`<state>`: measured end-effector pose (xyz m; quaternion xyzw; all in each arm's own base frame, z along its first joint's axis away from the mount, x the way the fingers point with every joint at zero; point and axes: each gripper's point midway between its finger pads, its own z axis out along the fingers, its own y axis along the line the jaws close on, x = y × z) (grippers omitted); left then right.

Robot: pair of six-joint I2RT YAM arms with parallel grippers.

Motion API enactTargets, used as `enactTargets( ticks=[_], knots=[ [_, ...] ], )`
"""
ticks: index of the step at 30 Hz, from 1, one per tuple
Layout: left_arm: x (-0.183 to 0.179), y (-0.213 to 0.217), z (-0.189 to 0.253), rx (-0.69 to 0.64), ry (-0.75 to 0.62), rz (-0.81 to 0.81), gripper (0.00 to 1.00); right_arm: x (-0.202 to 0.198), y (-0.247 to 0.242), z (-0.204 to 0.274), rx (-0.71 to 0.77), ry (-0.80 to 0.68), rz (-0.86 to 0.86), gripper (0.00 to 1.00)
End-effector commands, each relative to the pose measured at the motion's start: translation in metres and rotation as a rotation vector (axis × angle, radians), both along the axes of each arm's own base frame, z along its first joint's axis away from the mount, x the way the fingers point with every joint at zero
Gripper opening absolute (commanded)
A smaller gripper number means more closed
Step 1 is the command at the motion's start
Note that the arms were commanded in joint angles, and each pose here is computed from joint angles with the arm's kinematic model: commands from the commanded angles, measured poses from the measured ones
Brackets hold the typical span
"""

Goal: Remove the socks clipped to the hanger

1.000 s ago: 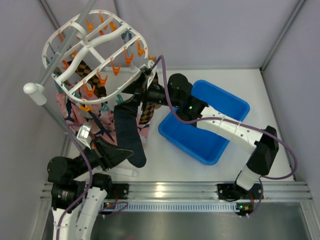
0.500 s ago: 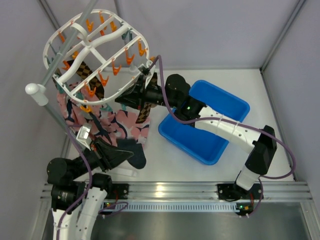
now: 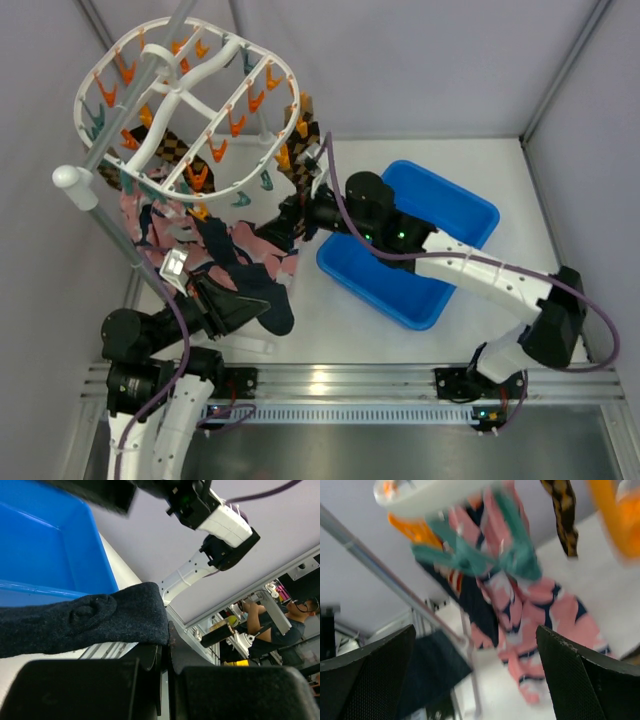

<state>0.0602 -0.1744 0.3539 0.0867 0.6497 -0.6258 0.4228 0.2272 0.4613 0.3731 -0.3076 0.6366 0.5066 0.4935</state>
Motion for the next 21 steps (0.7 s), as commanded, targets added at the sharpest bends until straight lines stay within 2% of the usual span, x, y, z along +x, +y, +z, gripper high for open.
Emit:
enactTargets(
  ticks=[1,3,6,10,16,21],
  knots=[
    [0.003,-0.001,0.007,0.012,-0.051,-0.003,0.00,-0.031,-0.049,0.014,0.037,0.076,-0.047,0.99],
    [0.007,-0.001,0.005,0.015,-0.046,0.003,0.00,-0.050,-0.071,0.005,0.050,0.122,-0.030,1.00],
    [0.012,0.000,0.004,0.013,-0.037,0.024,0.00,-0.086,-0.087,-0.007,0.110,0.215,0.079,0.98],
    [0.017,0.001,0.006,0.008,-0.031,0.046,0.00,-0.126,-0.099,-0.008,0.190,0.249,0.260,0.96],
    [0.015,0.001,0.011,0.004,-0.038,0.044,0.00,-0.146,-0.083,-0.020,0.161,0.257,0.359,0.96],
    [0.009,0.001,0.015,0.005,-0.054,0.027,0.00,-0.172,-0.062,-0.011,0.183,0.250,0.447,0.94]
  ],
)
